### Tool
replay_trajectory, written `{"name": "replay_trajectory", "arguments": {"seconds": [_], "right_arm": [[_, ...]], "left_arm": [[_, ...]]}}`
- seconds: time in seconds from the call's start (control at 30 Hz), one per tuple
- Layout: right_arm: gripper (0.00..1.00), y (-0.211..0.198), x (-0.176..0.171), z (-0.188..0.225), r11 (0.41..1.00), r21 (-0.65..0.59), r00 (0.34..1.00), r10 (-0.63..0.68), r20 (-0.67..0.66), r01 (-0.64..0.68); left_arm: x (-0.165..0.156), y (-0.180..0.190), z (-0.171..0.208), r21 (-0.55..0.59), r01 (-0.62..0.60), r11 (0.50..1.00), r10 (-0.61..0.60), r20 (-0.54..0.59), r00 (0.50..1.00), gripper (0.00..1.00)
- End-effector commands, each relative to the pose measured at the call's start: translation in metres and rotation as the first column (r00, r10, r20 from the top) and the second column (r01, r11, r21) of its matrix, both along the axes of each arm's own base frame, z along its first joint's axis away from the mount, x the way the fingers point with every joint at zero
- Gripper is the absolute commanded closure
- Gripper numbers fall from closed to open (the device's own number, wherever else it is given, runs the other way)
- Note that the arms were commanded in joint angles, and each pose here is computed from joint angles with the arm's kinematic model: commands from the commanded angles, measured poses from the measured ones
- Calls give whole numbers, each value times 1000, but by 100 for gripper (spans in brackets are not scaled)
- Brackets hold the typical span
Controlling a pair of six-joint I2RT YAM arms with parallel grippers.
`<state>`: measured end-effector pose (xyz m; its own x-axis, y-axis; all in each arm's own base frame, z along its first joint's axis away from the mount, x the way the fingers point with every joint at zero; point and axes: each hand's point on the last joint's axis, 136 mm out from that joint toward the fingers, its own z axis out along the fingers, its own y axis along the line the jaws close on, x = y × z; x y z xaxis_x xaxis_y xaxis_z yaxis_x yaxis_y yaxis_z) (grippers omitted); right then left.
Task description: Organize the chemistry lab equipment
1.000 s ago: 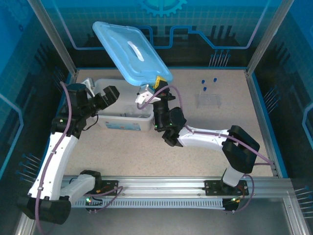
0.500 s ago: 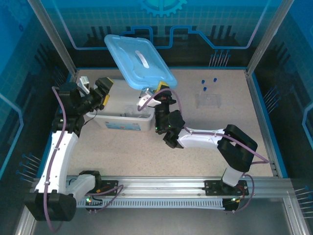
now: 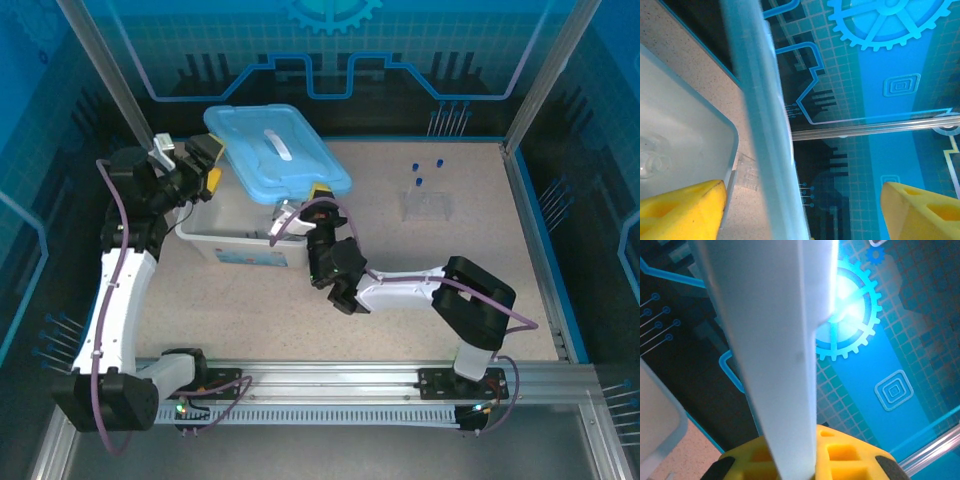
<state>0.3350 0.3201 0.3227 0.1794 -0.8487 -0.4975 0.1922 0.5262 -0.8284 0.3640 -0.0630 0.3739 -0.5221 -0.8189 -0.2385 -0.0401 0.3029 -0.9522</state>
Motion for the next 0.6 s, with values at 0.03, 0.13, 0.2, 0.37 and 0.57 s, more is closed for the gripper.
{"name": "replay_trajectory", "arguments": {"seconds": [0.03, 0.13, 0.2, 0.37, 0.57], "right_arm": [[90, 2, -12, 14, 997, 69, 998, 24, 49, -28], [90, 6, -15, 17, 998, 60, 998, 32, 53, -35], [90, 8, -17, 19, 998, 55, 998, 36, 57, -39], [90, 16, -22, 21, 997, 35, 996, 59, 66, -61], [91, 22, -23, 20, 997, 22, 995, 66, 68, -68]], "left_arm": [[5, -3, -10, -15, 40, 999, -41, -57, 998, 21], [6, -4, -22, 0, 51, 999, -51, -104, 993, 23], [6, -3, -28, 4, 54, 999, -53, -129, 990, 24], [8, -4, -36, -11, 61, 998, -62, -143, 988, 33], [10, -5, -35, -23, 69, 997, -72, -141, 987, 51]]}}
